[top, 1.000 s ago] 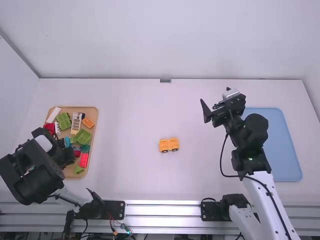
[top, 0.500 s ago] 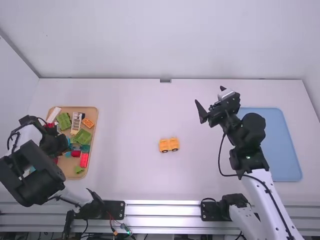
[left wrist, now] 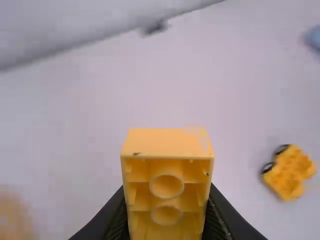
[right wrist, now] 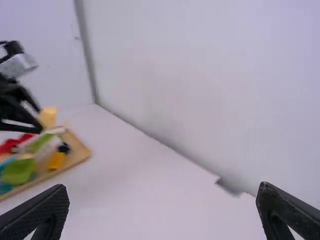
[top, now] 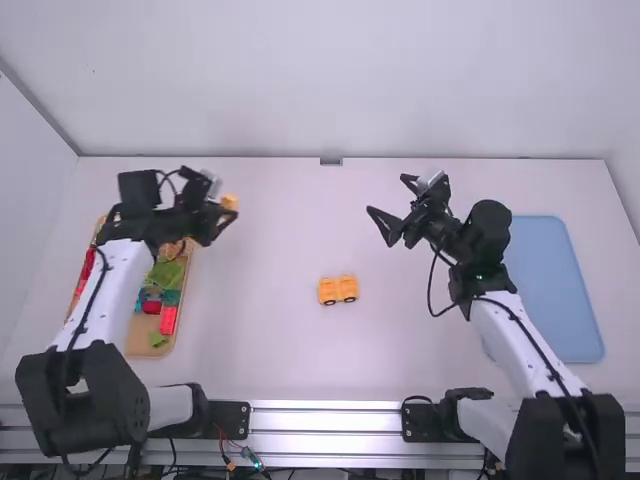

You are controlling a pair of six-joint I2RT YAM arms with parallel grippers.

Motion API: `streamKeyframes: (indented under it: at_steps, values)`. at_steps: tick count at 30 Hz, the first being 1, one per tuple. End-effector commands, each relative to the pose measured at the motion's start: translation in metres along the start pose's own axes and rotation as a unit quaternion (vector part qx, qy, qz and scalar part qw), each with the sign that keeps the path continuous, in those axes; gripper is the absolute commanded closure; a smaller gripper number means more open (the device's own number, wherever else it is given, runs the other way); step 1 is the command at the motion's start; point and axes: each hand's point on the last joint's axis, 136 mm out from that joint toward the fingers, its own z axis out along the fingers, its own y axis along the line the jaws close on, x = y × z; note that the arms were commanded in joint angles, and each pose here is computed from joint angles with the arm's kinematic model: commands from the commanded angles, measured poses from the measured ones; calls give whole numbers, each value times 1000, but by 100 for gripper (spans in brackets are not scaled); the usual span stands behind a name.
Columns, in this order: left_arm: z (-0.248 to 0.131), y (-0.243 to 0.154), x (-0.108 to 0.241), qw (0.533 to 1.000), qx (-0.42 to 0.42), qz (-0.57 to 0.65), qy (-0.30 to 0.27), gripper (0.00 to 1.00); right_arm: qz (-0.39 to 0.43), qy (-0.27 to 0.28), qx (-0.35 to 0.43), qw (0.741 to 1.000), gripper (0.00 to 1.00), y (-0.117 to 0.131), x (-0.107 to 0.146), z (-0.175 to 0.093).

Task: Assemble lego blocks to make yellow taxi

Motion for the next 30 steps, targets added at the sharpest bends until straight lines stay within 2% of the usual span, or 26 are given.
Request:
streamKeyframes:
  at_steps: [1, 6, 9, 17, 27, 28, 30]
  values:
    - [23, -58, -20, 988, 119, 83, -44, 98, 69, 3, -141, 988, 1, 27, -7, -2]
    - [34, -122, -50, 944, 260, 156, -133, 98, 105, 21, -275, 955, 4, 45, -5, -7]
    - [34, -148, -60, 911, 332, 171, -173, 98, 108, 28, -310, 944, 5, 53, -3, 1]
    - [54, -179, -78, 889, 401, 126, -181, 98, 60, 11, -349, 935, 7, 80, -2, 18]
    - [38, -203, -76, 853, 466, 142, -187, 98, 81, 5, -315, 946, 16, 73, -4, 30]
    - [38, -203, -76, 854, 468, 135, -183, 98, 81, 3, -312, 947, 20, 72, -4, 30]
    - [39, -203, -75, 855, 468, 131, -180, 98, 76, 1, -312, 947, 24, 72, -5, 30]
